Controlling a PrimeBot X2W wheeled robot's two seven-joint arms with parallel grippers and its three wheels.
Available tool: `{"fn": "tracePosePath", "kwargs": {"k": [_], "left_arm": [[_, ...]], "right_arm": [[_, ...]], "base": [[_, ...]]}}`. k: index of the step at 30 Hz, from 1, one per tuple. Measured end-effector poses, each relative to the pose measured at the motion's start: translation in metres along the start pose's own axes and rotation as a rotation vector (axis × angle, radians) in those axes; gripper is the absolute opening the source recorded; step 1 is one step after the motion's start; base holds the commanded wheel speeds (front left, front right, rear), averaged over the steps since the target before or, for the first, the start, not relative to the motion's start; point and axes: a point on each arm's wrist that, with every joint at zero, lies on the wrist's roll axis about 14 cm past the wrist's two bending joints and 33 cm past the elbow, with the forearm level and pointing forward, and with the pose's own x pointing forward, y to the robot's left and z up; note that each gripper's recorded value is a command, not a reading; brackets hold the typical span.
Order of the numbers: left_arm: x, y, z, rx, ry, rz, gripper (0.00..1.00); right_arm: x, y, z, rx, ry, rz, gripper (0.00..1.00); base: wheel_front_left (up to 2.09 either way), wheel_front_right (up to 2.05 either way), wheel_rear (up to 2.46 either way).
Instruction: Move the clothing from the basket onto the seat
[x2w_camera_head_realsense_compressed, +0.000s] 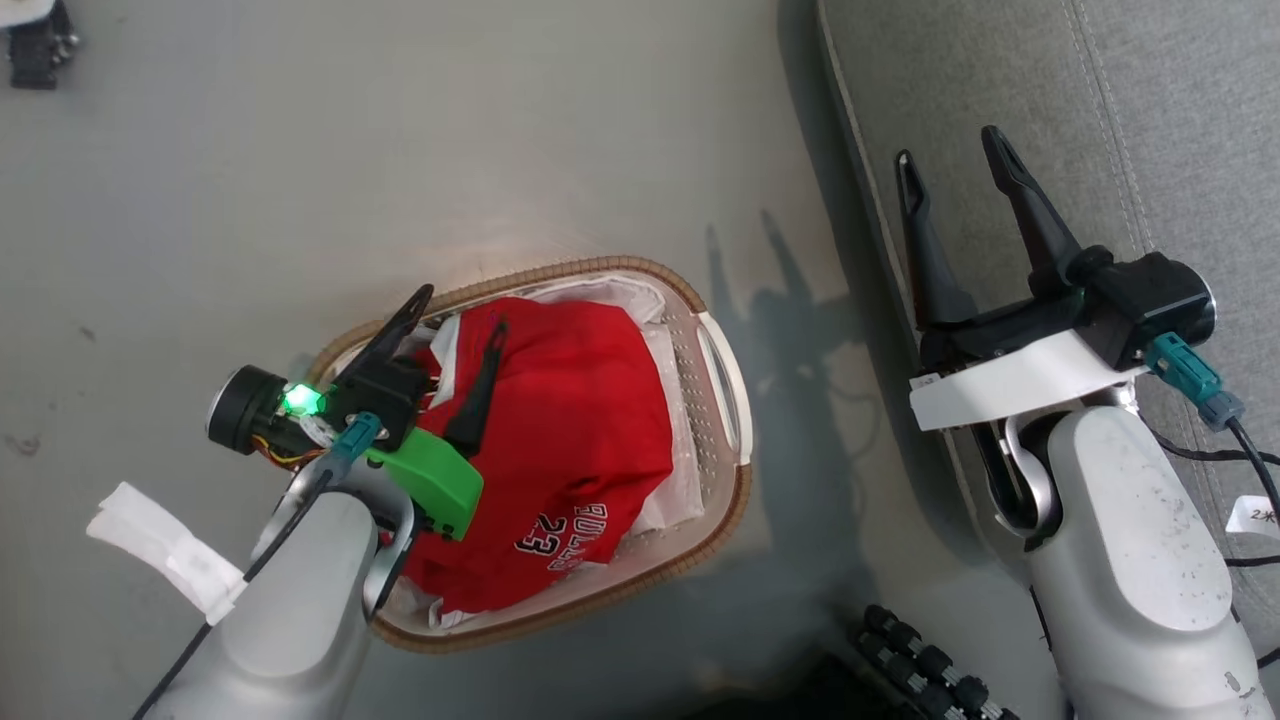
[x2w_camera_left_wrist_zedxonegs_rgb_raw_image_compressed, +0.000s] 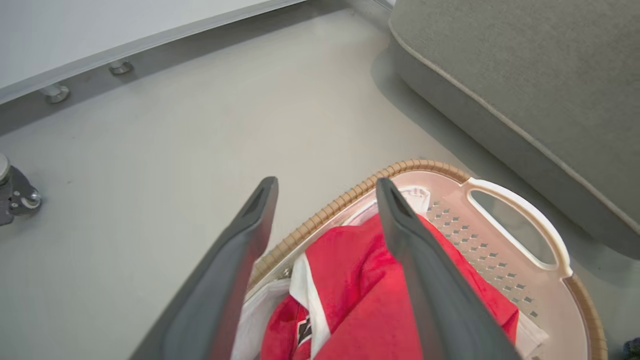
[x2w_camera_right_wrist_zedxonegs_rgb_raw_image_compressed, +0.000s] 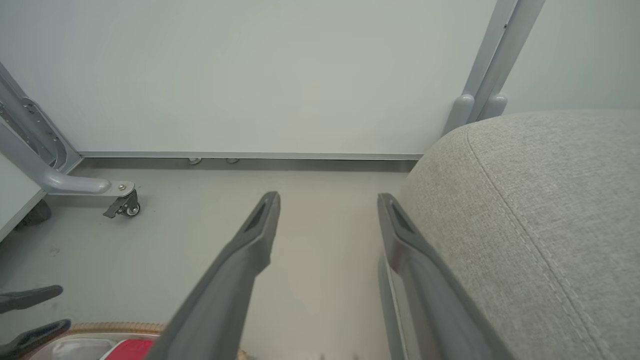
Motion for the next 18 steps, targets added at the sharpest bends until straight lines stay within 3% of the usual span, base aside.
{"fn": "tracePosePath", "kwargs": {"k": [11,18], "left_arm": [[0.022,-0.027,-0.086,-0.055,0.213,-0.145,1.0],[0.018,-0.027,-0.128,-0.052,0.348,-0.168,1.0]], "right_arm": [[-0.005,-0.011,-0.051,-0.009,0.129,-0.023,1.0],[-0.01,-0.015,-0.065,-0.017,0.169,-0.033,1.0]], "base": [[0.0,0.0,0.0],[0.0,0.0,0.0]]}}
